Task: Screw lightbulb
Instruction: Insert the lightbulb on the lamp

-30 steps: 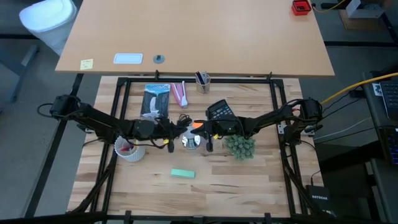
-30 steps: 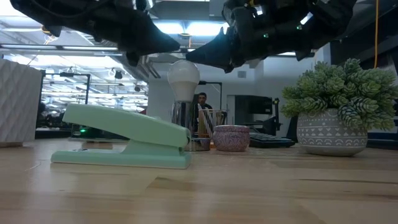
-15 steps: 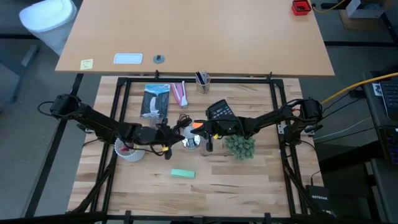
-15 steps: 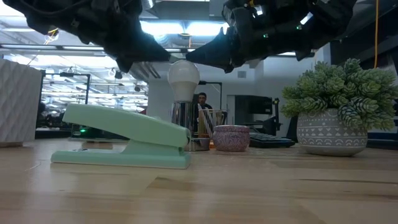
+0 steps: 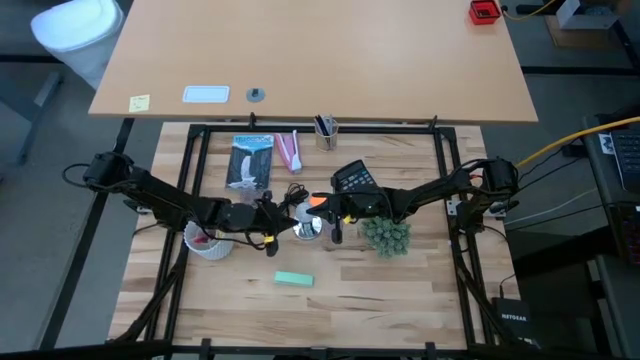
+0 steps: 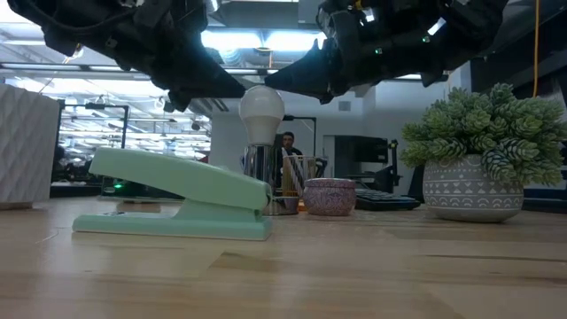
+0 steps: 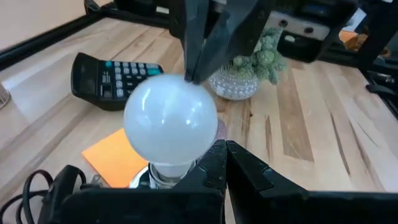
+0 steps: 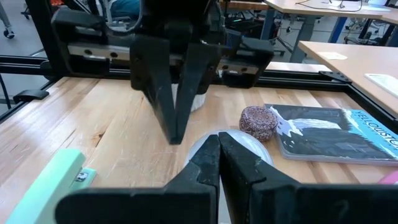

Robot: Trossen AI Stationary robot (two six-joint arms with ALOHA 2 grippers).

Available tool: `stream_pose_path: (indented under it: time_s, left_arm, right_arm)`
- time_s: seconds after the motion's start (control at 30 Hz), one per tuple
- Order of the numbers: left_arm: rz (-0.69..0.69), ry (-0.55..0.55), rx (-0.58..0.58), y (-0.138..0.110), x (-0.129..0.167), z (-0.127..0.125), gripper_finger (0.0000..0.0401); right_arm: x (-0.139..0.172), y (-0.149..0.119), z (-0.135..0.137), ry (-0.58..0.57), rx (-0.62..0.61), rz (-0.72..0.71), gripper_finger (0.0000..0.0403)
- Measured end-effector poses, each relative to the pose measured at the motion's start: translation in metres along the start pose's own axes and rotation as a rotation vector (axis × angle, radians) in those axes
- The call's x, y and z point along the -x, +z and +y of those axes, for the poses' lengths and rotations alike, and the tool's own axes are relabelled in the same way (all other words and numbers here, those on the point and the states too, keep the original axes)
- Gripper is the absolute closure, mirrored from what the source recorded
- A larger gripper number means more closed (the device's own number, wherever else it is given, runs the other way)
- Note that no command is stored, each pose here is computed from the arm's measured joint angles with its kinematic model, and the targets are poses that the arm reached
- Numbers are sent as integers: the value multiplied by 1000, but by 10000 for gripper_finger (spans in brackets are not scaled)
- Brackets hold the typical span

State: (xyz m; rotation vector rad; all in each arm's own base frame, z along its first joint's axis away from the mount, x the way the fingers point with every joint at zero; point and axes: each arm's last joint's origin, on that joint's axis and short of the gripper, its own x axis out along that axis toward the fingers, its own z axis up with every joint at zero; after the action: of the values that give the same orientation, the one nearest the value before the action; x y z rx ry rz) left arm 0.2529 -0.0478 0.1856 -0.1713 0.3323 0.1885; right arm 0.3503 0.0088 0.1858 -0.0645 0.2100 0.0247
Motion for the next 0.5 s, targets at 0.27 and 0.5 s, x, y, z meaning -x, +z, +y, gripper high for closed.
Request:
stream_pose_path:
  time_s: [0.27, 0.5]
  left_arm:
    - [-3, 39, 2, -2, -2, 1, 401]
    - [-4, 68, -1, -2, -2, 2, 401]
  right_arm:
    - [0, 0, 0, 0, -2, 1, 391]
    - [0, 0, 0, 0, -3, 3, 391]
